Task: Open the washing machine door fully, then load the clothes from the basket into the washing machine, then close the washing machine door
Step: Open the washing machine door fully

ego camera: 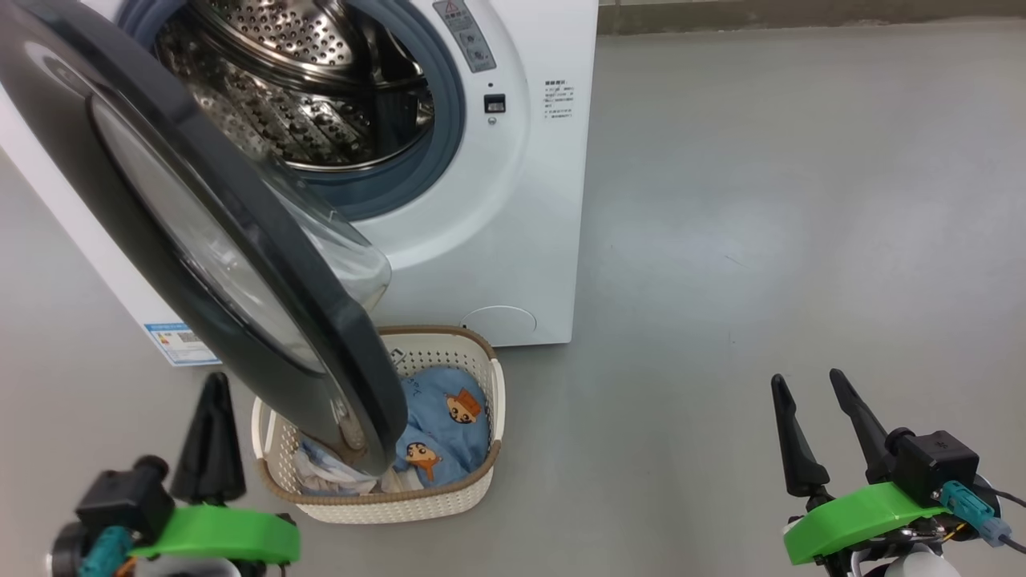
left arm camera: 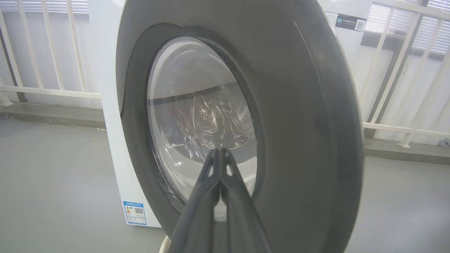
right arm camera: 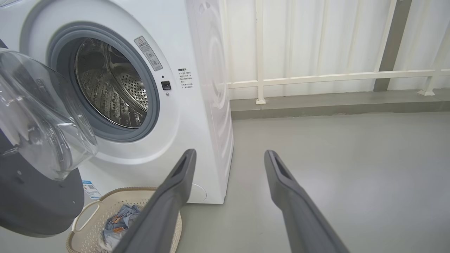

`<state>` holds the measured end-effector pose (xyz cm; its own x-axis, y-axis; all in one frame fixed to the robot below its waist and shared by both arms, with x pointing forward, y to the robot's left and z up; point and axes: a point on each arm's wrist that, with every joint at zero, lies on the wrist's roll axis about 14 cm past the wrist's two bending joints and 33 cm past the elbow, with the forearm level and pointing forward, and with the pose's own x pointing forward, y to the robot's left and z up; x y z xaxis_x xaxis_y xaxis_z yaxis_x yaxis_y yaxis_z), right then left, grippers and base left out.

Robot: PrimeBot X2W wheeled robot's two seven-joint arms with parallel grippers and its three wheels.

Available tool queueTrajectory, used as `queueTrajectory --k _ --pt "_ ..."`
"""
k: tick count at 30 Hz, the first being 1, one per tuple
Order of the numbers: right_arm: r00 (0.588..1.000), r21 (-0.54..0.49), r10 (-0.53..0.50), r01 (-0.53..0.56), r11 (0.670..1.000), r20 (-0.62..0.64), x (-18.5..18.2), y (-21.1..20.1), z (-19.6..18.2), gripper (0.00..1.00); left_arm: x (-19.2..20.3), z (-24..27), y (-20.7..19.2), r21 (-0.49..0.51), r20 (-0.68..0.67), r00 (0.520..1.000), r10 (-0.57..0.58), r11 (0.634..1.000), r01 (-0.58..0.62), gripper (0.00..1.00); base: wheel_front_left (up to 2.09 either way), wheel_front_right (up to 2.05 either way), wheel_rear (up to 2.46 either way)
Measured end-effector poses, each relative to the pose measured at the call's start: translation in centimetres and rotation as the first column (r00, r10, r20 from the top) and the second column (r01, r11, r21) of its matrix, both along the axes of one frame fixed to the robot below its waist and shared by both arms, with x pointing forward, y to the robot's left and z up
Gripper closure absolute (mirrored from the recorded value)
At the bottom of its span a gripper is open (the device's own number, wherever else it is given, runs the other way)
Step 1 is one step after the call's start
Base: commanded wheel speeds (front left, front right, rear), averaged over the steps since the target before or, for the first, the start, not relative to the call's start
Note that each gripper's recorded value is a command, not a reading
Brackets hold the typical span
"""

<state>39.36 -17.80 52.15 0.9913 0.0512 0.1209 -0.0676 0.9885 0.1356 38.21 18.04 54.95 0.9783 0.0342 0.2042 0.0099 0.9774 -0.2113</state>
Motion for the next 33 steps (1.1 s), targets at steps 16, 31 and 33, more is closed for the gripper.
queueTrajectory --k 16,31,33 --pt "1.0 0.008 0.003 -0.004 1.0 0.008 -0.3 0.1 0.3 0.0 1.0 10.5 -0.6 0.065 0.308 0.951 -0.038 0.998 0.019 1.0 0.0 0.0 0.0" --pt "1.0 0.008 -0.004 0.004 1.0 0.0 -0.7 -0.2 0.0 0.0 0.9 12.7 -7.2 0.11 0.366 0.901 -0.233 0.972 0.207 1.0 0.0 0.0 0.0" --pt "1.0 0.008 -0.004 0.004 1.0 -0.002 -0.7 -0.2 0.0 0.0 1.0 12.4 -8.1 0.104 0.357 0.897 -0.261 0.965 0.24 1.0 0.0 0.0 0.0"
